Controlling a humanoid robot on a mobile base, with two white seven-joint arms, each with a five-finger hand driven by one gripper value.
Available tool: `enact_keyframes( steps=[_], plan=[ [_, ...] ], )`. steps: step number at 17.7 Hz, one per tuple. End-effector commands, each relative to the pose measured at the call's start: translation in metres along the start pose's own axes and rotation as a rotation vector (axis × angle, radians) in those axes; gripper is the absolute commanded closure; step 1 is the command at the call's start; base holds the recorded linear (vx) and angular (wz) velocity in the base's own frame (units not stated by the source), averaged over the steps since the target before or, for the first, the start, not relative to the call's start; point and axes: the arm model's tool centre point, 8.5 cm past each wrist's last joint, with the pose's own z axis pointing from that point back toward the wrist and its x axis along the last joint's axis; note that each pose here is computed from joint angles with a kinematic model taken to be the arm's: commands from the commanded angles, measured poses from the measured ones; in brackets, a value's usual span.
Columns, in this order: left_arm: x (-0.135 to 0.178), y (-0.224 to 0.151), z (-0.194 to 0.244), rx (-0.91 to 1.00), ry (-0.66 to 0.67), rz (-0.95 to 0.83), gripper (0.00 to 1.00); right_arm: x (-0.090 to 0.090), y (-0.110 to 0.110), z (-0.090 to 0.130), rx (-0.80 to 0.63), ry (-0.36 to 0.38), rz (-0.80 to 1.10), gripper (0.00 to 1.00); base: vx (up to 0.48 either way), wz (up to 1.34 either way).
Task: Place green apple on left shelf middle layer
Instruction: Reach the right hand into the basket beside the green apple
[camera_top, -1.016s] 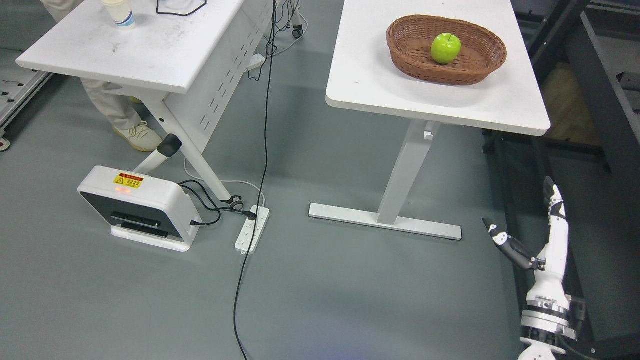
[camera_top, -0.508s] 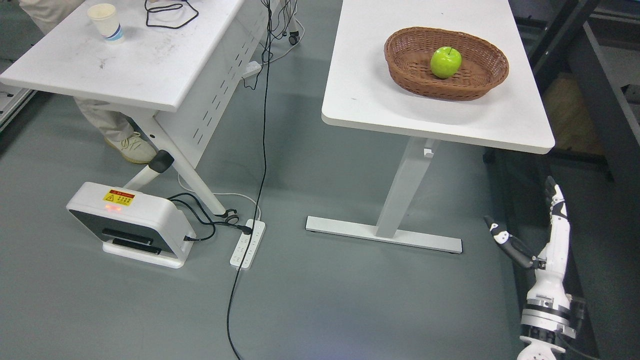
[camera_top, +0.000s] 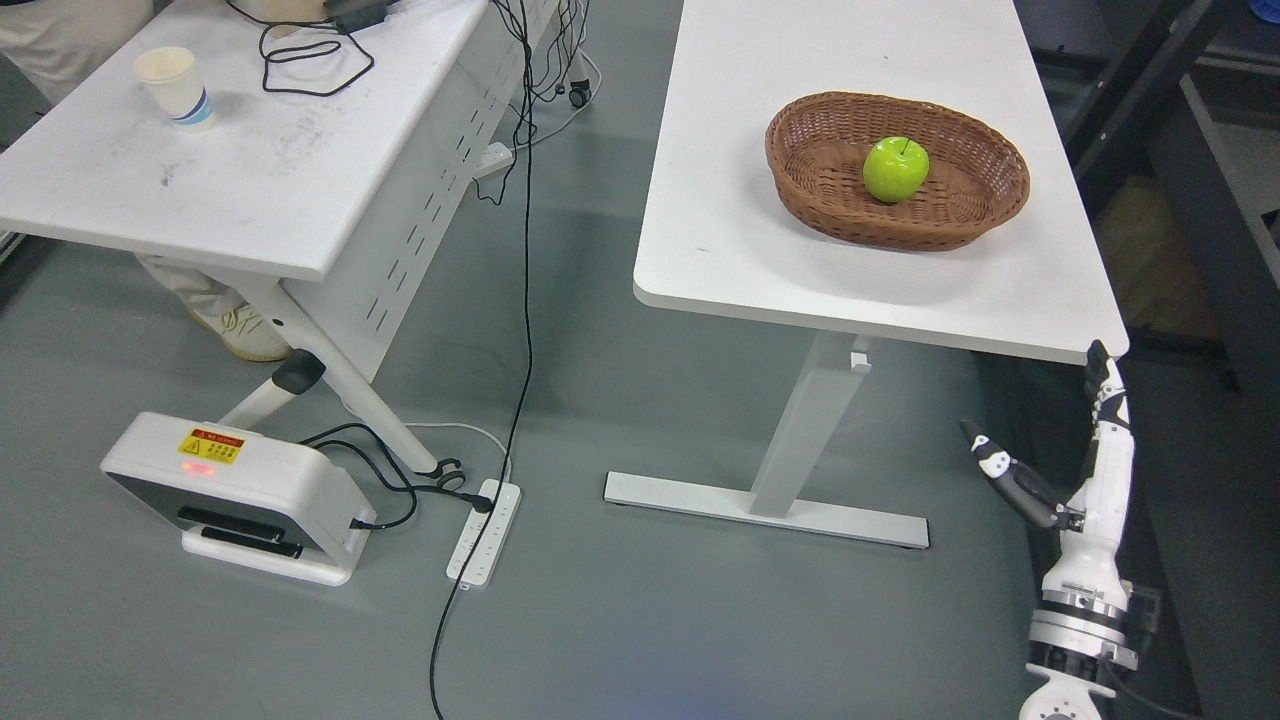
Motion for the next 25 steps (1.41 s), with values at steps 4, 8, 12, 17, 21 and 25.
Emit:
enact_keyframes(
  steps=[4, 8, 12, 17, 21, 25],
  plan=[
    [0.014, 0.011, 0.002, 0.016, -0.022, -0.005, 0.0, 0.001, 0.004, 0.002, 0.002, 0.004, -0.012, 0.0, 0.249, 0.0],
    [0.014, 0.011, 0.002, 0.016, -0.022, -0.005, 0.0, 0.001, 0.004, 0.001, 0.009, -0.001, -0.011, 0.0, 0.277, -0.04],
    [0.014, 0.011, 0.002, 0.016, -0.022, -0.005, 0.0, 0.004, 0.004, -0.003, 0.048, -0.026, -0.004, 0.0, 0.298, -0.07],
    [0.014, 0.011, 0.002, 0.016, -0.022, -0.005, 0.0, 0.009, -0.01, -0.026, 0.118, -0.079, 0.059, 0.01, 0.268, -0.02],
    [0.014, 0.011, 0.002, 0.016, -0.022, -0.005, 0.0, 0.006, -0.002, -0.033, 0.234, -0.033, 0.083, 0.04, 0.227, 0.04],
    [0.014, 0.011, 0.002, 0.016, -0.023, -0.003, 0.0, 0.011, -0.015, -0.05, 0.265, -0.075, 0.159, 0.03, 0.161, 0.02]
  ],
)
